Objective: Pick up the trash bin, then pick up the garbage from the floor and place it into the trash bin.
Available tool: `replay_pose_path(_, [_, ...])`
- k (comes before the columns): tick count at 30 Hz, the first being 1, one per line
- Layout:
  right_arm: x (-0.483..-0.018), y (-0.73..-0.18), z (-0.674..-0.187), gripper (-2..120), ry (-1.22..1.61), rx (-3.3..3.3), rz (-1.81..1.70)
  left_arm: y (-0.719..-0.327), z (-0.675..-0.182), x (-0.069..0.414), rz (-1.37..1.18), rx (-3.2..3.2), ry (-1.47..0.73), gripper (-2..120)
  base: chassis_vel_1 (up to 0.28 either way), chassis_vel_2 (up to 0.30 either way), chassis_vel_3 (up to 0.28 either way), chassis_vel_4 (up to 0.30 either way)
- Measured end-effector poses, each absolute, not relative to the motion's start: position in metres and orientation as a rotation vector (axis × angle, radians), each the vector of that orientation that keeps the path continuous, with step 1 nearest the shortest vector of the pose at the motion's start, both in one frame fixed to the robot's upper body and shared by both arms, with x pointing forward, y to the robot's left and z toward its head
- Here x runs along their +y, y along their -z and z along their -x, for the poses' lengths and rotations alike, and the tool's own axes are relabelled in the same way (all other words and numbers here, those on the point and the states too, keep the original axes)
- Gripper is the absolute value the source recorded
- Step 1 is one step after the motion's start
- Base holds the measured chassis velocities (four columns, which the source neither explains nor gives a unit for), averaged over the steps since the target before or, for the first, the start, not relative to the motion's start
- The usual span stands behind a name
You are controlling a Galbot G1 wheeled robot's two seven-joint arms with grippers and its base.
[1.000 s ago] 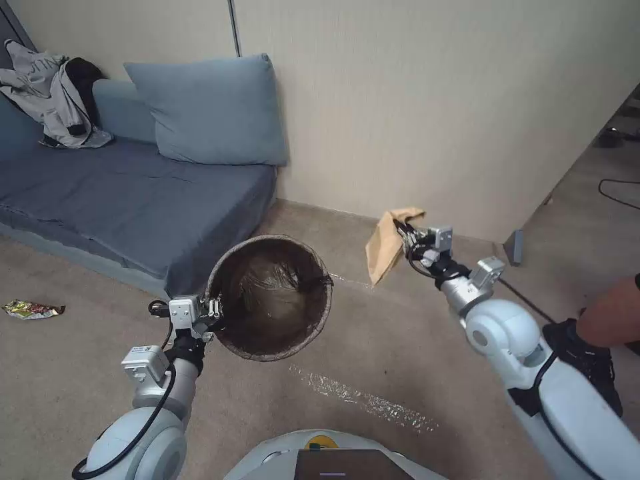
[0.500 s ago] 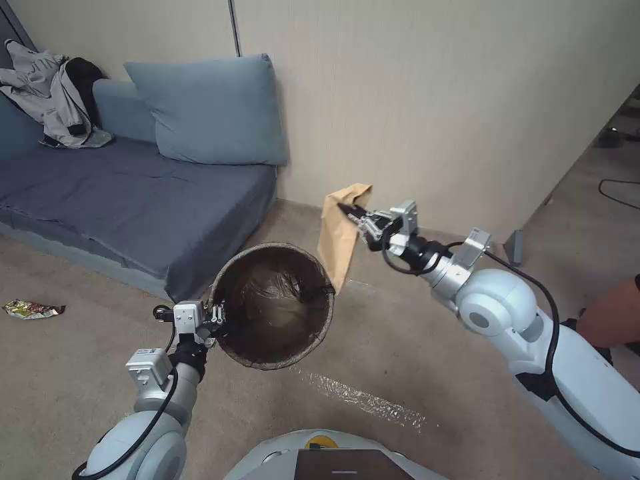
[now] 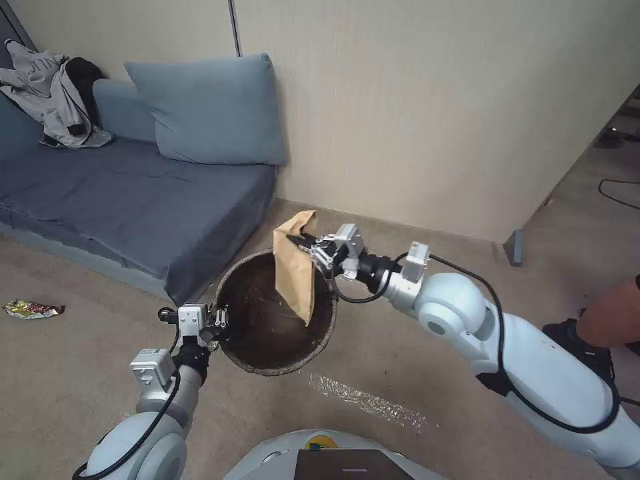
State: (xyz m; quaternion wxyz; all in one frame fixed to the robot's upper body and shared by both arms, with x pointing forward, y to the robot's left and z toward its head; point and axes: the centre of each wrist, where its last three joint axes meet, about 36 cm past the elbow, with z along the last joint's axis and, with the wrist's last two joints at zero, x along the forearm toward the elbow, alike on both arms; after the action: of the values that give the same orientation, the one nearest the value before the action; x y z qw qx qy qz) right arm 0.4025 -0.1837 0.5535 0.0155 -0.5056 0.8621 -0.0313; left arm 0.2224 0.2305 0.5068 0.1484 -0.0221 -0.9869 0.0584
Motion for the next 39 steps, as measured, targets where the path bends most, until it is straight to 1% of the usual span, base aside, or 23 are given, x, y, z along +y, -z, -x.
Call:
replay_pose_path(10, [-0.158,-0.538,-0.413,0,0.162,2.668,1.621,-0.507,-0.222,0.232,0.069,-2.823,-0.161,2,0.0,0.0,0.0,0.0])
replay_pose_path(14, [-0.143,-0.523,-0.417,0,0.236,2.662,1.642,-0.507,-0.222,0.232,0.074,-2.815,-0.162,2,0.0,0.0,0.0,0.0])
replay_pose_path(20, [-0.136,-0.512,-0.413,0,0.28,2.662,1.676,-0.507,-0.222,0.232,0.077,-2.812,-0.163,2,0.0,0.0,0.0,0.0])
replay_pose_path(24, [-0.131,-0.506,-0.408,18,0.302,2.67,1.675,-0.507,-0.223,0.232,0.082,-2.813,-0.165,2,0.0,0.0,0.0,0.0])
replay_pose_path(25, [-0.131,-0.506,-0.408,18,0.302,2.67,1.675,-0.507,-0.223,0.232,0.082,-2.813,-0.165,2,0.0,0.0,0.0,0.0])
replay_pose_path(27, [-0.13,-0.505,-0.407,26,0.304,2.675,1.669,-0.507,-0.223,0.232,0.082,-2.813,-0.165,2,0.0,0.0,0.0,0.0])
replay_pose_path(28, [-0.131,-0.504,-0.406,32,0.305,2.679,1.667,-0.507,-0.223,0.231,0.083,-2.813,-0.166,2,0.0,0.0,0.0,0.0])
replay_pose_path(29, [-0.131,-0.504,-0.406,35,0.306,2.68,1.667,-0.507,-0.223,0.231,0.084,-2.813,-0.166,2,0.0,0.0,0.0,0.0])
replay_pose_path(30, [-0.131,-0.504,-0.406,35,0.306,2.68,1.667,-0.507,-0.223,0.231,0.084,-2.813,-0.166,2,0.0,0.0,0.0,0.0])
replay_pose_path(33, [-0.133,-0.503,-0.402,51,0.301,2.688,1.663,-0.507,-0.223,0.231,0.086,-2.814,-0.168,2,0.0,0.0,0.0,0.0])
replay_pose_path(34, [-0.133,-0.503,-0.402,51,0.301,2.688,1.663,-0.507,-0.223,0.231,0.086,-2.814,-0.168,2,0.0,0.0,0.0,0.0])
replay_pose_path(35, [-0.134,-0.503,-0.401,53,0.3,2.689,1.663,-0.507,-0.223,0.231,0.086,-2.814,-0.168,2,0.0,0.0,0.0,0.0])
replay_pose_path(37, [-0.135,-0.502,-0.399,65,0.295,2.693,1.662,-0.507,-0.223,0.231,0.087,-2.816,-0.169,2,0.0,0.0,0.0,0.0])
replay_pose_path(38, [-0.135,-0.502,-0.399,65,0.295,2.693,1.662,-0.507,-0.223,0.231,0.087,-2.816,-0.169,2,0.0,0.0,0.0,0.0])
replay_pose_path(39, [-0.135,-0.502,-0.398,68,0.294,2.694,1.661,-0.507,-0.223,0.231,0.087,-2.816,-0.168,2,0.0,0.0,0.0,0.0])
